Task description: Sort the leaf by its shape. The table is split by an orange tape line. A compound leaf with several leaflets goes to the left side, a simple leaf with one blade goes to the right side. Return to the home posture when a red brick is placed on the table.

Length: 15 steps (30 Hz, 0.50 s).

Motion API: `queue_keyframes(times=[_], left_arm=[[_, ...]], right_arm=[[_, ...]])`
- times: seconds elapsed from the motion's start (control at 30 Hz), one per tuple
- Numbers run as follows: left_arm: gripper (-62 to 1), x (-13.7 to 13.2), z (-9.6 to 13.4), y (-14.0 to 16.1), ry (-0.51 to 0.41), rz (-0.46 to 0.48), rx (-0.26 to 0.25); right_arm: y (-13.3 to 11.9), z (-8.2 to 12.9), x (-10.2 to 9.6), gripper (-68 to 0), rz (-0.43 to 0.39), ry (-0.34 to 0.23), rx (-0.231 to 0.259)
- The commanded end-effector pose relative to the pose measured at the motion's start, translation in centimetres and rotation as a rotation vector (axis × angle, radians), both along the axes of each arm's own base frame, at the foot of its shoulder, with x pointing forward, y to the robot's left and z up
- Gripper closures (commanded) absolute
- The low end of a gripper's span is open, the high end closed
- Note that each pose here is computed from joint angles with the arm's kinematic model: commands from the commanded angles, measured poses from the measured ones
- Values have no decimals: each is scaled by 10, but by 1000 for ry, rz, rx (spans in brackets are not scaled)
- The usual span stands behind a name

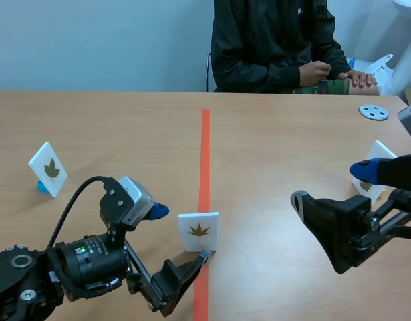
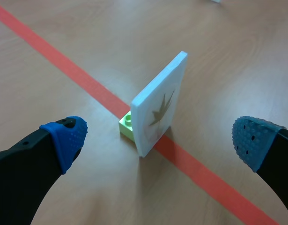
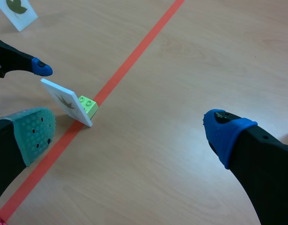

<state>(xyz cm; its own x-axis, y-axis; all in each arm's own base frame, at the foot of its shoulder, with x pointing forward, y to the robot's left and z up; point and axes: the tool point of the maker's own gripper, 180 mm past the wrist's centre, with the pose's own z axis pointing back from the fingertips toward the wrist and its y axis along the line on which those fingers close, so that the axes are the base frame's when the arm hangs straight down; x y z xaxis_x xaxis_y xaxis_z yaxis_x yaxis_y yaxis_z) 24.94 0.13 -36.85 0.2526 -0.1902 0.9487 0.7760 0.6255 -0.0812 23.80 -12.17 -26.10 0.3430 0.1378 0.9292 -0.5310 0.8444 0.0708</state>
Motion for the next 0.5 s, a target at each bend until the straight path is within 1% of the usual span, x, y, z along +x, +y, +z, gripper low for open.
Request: queue_keyframes(times=[0.0,0.1,0.23,0.4,0.47], left_arm=[[-623,5,12,-9,-37,-16,-35],[-623,10,11,-16,-48,-30,-55],[-623,16,6,-24,-46,-43,-62],[-623,20,-1,-33,-47,-69,-54],[-623,20,-6,-35,-46,-72,-37]], right_arm=[[-3,8,6,-679,-6,-35,1],[-3,7,5,-679,-4,-35,-11],[-4,7,5,-679,-3,-35,-15],[-4,7,5,-679,-3,-35,-15],[-4,7,5,-679,-3,-35,-15]])
